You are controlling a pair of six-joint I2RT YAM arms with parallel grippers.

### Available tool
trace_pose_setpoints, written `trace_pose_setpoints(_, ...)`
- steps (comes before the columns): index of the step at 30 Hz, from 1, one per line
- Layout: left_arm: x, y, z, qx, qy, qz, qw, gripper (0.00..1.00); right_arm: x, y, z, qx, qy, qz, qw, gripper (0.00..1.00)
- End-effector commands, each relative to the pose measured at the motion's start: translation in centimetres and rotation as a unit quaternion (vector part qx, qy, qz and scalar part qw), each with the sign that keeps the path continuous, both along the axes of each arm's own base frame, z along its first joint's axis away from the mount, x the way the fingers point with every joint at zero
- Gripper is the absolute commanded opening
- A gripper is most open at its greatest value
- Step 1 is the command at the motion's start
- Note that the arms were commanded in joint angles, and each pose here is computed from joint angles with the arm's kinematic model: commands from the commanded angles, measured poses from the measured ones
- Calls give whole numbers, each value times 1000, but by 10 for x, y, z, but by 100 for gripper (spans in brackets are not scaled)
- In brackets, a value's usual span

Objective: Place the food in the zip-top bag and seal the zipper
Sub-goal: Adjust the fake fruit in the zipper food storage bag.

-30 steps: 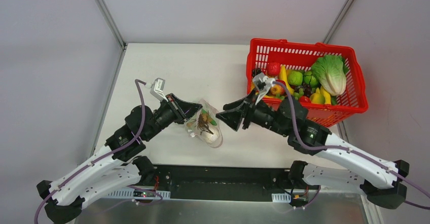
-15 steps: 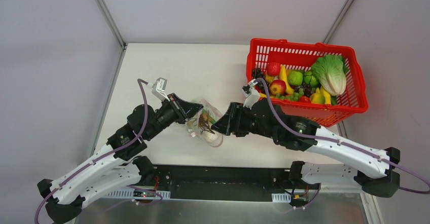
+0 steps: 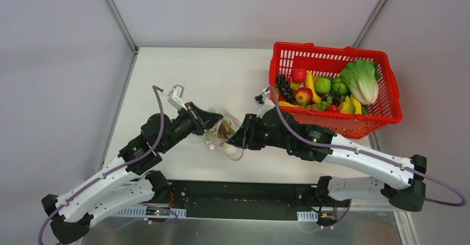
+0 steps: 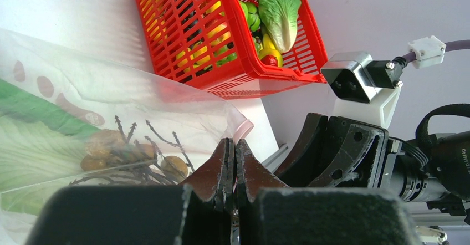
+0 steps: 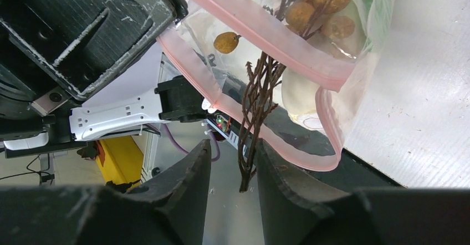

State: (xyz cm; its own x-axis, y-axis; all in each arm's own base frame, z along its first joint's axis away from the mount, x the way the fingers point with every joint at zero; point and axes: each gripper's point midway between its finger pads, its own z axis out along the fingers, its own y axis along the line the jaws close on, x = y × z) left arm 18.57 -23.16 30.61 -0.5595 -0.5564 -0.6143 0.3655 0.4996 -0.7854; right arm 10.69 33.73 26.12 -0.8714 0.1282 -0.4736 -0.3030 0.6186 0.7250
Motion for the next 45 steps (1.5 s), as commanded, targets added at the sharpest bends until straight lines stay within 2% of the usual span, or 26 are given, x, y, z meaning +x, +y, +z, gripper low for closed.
trace_pose_setpoints(1, -2, -3, 25, -29, -28, -10, 999, 0, -4, 4, 18, 31, 1, 6, 999, 37)
trace_pose_setpoints(4, -2, -4, 25, -28, -28, -10, 999, 0, -6, 2, 16, 26, 4, 9, 1000, 48)
trace_pose_setpoints(9, -1, -4, 24, -28, -27, -10, 999, 0, -8, -2, -1, -12, 18, 13, 1000, 47)
trace_pose_setpoints(15, -2, -5, 23, -29, -26, -12, 999, 0, -10, 1, -11, -27, 22, 24, 999, 31)
trace_pose_setpoints(20, -2, -5, 23, -30, -25, -12, 999, 0, -10, 0, -23, -51, 28, 24, 998, 28)
trace_pose_setpoints(24, -2, -5, 20, -25, -23, -13, 999, 0, -4, -2, -26, -54, 19, 8, 998, 5)
trace_pose_setpoints(26, -2, -5, 18, -23, -20, -13, 999, 0, -2, 2, -19, -26, 5, 8, 1000, 0)
trace_pose_setpoints(30, -2, -9, 14, -20, -13, -20, 1000, 0, 2, 11, -2, 40, -42, 29, 998, 0)
trace_pose_setpoints(35, -6, -21, 12, -11, -4, -50, 999, 0, 37, 10, -6, 31, -47, 10, 998, 0)
trace_pose_setpoints(38, -9, -27, 14, -8, -3, -70, 998, 0, 44, 16, -12, 11, -53, 37, 998, 0)
trace_pose_setpoints(42, -8, -30, 22, -5, -12, -73, 997, 0, 45, 17, -39, -94, -24, 71, 993, 0)
trace_pose_setpoints(45, -5, -29, 24, -3, -15, -65, 998, 0, 49, 11, -46, -141, -56, 69, 986, 0)
